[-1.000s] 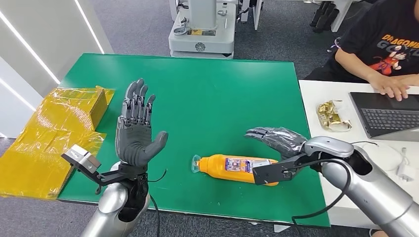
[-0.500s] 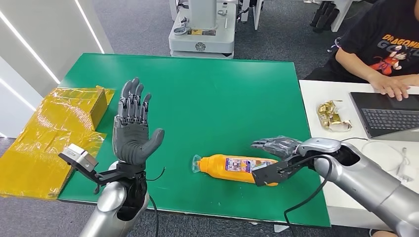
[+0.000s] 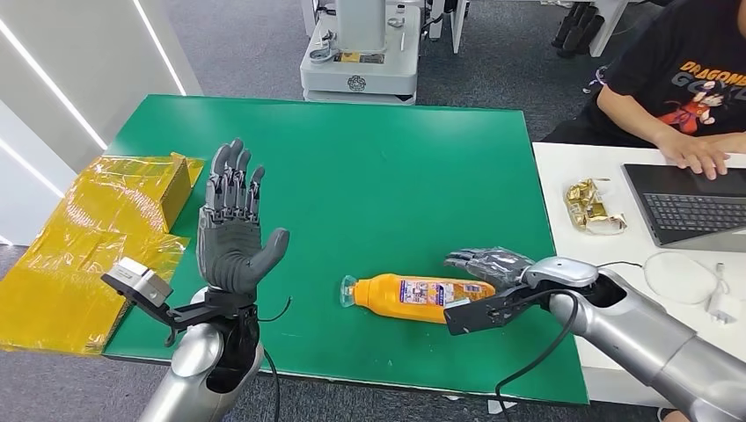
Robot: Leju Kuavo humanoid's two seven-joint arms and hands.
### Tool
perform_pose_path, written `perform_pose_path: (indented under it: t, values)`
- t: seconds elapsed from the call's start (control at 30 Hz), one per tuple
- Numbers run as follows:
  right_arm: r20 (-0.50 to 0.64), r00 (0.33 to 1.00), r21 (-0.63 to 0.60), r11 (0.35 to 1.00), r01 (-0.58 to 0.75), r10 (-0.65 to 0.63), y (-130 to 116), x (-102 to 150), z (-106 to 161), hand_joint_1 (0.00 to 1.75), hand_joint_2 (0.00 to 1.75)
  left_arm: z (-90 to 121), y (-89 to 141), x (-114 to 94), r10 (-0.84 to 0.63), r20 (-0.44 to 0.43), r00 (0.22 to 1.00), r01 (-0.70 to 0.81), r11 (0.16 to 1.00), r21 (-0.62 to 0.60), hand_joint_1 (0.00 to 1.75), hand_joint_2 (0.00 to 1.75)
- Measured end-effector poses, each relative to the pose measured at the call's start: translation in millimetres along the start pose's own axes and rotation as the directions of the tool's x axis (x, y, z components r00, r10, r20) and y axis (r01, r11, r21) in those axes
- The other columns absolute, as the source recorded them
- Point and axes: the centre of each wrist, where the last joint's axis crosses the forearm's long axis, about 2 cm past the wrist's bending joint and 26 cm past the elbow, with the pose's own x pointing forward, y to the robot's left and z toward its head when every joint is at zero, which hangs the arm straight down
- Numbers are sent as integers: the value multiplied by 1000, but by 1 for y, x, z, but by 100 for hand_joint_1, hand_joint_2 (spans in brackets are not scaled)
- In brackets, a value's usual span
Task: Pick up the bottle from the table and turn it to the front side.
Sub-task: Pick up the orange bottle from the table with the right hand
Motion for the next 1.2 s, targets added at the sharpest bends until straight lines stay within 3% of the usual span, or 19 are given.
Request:
perform_pose_path:
  t: [0.3, 0.5, 1.13, 1.2]
  values:
    - [3, 1000, -112, 994, 5, -5, 23, 7, -10, 0, 175, 3, 1, 0, -5, -5, 1000, 5, 1000, 10, 0, 175]
    - [2, 998, -100, 993, 62, -62, 40, 8, -11, 0, 175, 3, 0, 0, -6, -5, 1000, 6, 1000, 11, 0, 175]
    - [-5, 995, -86, 992, 94, -95, 47, 5, -10, 0, 175, 3, 0, 0, -2, -10, 1000, 2, 1000, 13, 0, 175]
    - [-5, 995, -78, 992, 95, -95, 50, 5, -10, 77, 175, 3, 0, 0, 0, -12, 1000, 0, 1000, 14, 0, 175]
